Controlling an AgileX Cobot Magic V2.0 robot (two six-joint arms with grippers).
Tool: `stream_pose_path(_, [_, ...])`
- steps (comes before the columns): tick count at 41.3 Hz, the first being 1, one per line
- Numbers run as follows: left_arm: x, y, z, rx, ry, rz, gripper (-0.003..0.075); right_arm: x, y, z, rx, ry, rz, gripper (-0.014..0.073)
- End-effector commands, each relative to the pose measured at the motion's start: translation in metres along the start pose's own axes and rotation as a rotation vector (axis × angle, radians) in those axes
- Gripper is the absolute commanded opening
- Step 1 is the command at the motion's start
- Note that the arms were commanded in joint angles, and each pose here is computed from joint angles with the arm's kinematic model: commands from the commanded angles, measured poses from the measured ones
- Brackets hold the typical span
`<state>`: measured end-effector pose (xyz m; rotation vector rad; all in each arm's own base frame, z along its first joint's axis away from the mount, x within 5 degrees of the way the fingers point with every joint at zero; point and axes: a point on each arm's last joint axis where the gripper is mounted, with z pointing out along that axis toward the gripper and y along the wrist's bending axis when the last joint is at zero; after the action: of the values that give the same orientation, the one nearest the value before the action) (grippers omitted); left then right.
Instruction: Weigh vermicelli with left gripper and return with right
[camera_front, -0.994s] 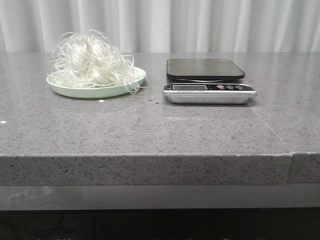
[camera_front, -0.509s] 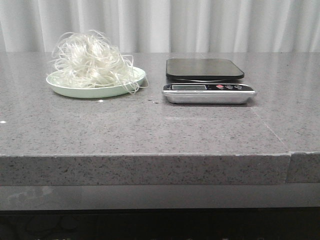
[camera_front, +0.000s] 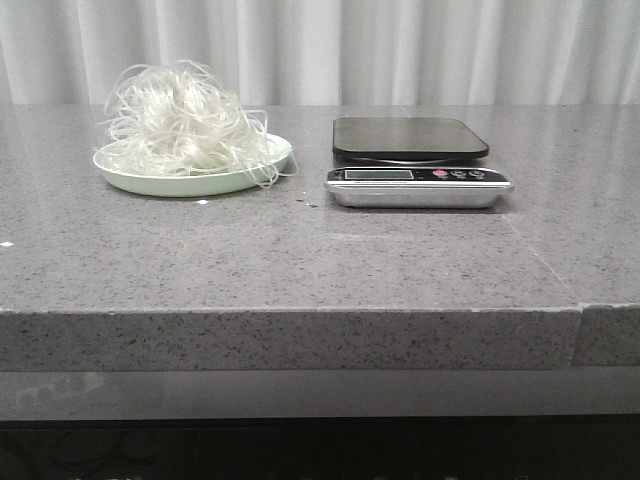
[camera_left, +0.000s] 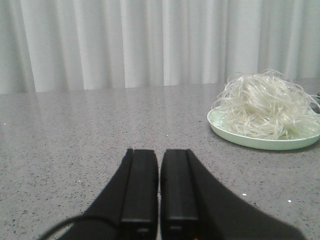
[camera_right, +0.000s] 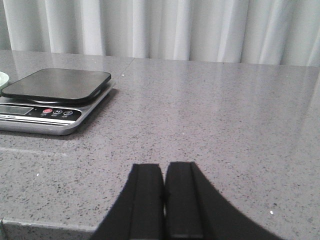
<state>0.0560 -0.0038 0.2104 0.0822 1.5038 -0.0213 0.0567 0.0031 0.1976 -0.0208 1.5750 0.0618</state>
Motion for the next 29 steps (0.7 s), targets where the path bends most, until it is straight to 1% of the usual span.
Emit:
stream_pose_path(1, [-0.0061,-0.0004,-0.0018,0.007,-0.089,-0.01,0.0143,-0.0119,-0.0004,-0.0021,0.009,-0.115,-0.011,0.016])
stream_pose_path(25, [-0.0061,-0.0004,-0.0018,0.007,-0.089,-0.01,0.0143,-0.012,-0.0004,-0.0021,0.009,-0.116,-0.011,0.016])
stream_pose_path(29, [-0.0061,-0.0004,-0.0018,0.007,-0.089,-0.01,0.0143,-0.0117,-0.0015,-0.0021,0.028,-0.113,-0.012,0.016])
